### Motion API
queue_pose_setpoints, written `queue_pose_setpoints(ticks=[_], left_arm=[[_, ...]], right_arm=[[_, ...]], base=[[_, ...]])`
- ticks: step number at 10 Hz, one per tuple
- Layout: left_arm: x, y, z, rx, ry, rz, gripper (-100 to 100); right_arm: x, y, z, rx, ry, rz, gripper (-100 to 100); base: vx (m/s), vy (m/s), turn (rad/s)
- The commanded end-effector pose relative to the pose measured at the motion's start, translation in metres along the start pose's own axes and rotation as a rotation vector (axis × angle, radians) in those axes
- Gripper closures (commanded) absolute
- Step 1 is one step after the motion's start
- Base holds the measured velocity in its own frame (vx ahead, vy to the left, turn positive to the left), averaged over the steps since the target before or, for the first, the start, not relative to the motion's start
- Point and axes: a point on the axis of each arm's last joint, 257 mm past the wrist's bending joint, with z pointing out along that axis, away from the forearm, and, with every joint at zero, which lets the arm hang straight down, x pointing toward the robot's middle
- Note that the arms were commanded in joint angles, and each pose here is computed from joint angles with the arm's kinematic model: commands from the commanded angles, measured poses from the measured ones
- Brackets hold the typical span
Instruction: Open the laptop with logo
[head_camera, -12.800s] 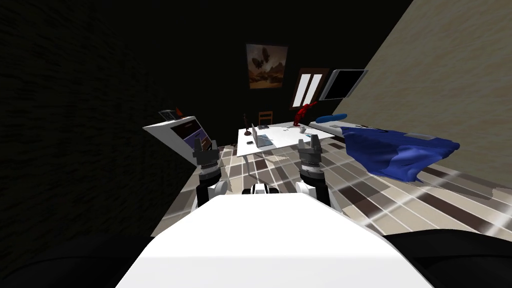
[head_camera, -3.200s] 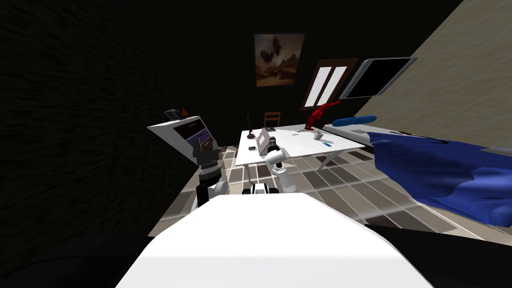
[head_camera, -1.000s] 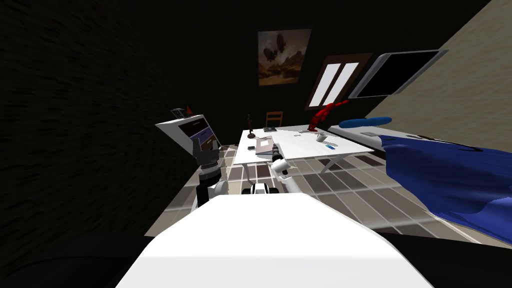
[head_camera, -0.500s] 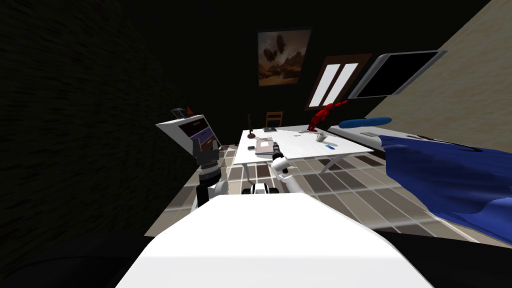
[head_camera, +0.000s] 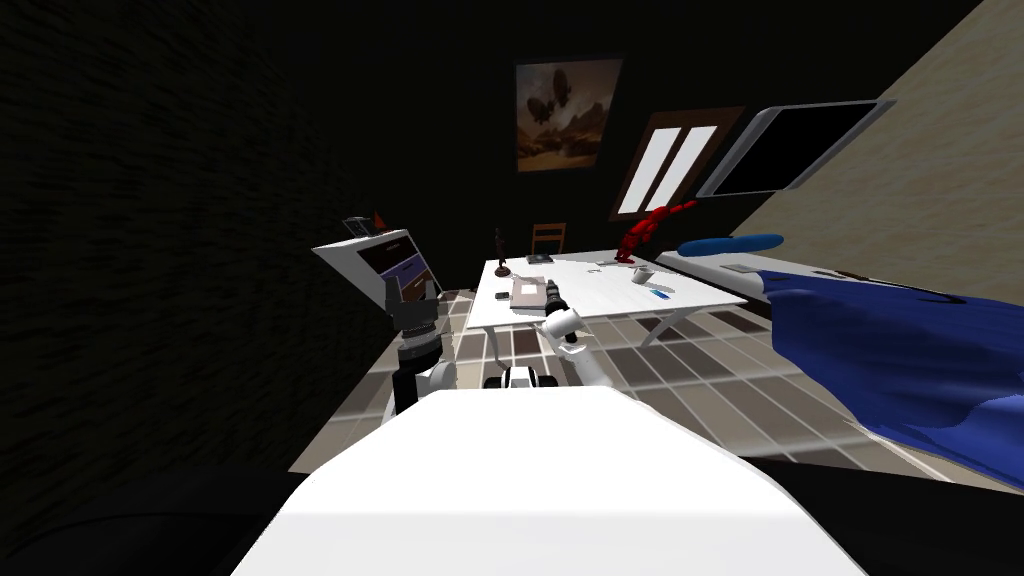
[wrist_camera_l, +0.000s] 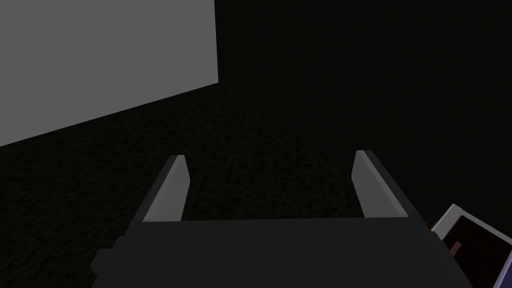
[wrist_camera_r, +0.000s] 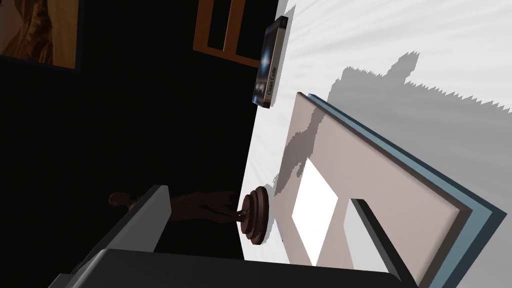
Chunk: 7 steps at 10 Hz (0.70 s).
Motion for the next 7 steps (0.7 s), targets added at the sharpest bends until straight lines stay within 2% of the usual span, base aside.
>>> queue_pose_setpoints(ticks=[1,2,7], left_arm=[[0.0000,0.0000,0.0000,0.000,0.000,0.000,0],[0.0000,0.0000,0.0000,0.000,0.000,0.000,0],[0.0000,0.0000,0.0000,0.000,0.000,0.000,0]], right_arm=[[0.0006,-0.0053,-0.0010,0.000,-0.002,0.000,-100],[0.0009,-0.0054,-0.0011,-0.002,-0.001,-0.002,0],[0.0009,-0.0054,-0.0011,-0.002,-0.001,-0.002,0]], base=[[0.000,0.000,0.000],[0.000,0.000,0.000],[0.000,0.000,0.000]])
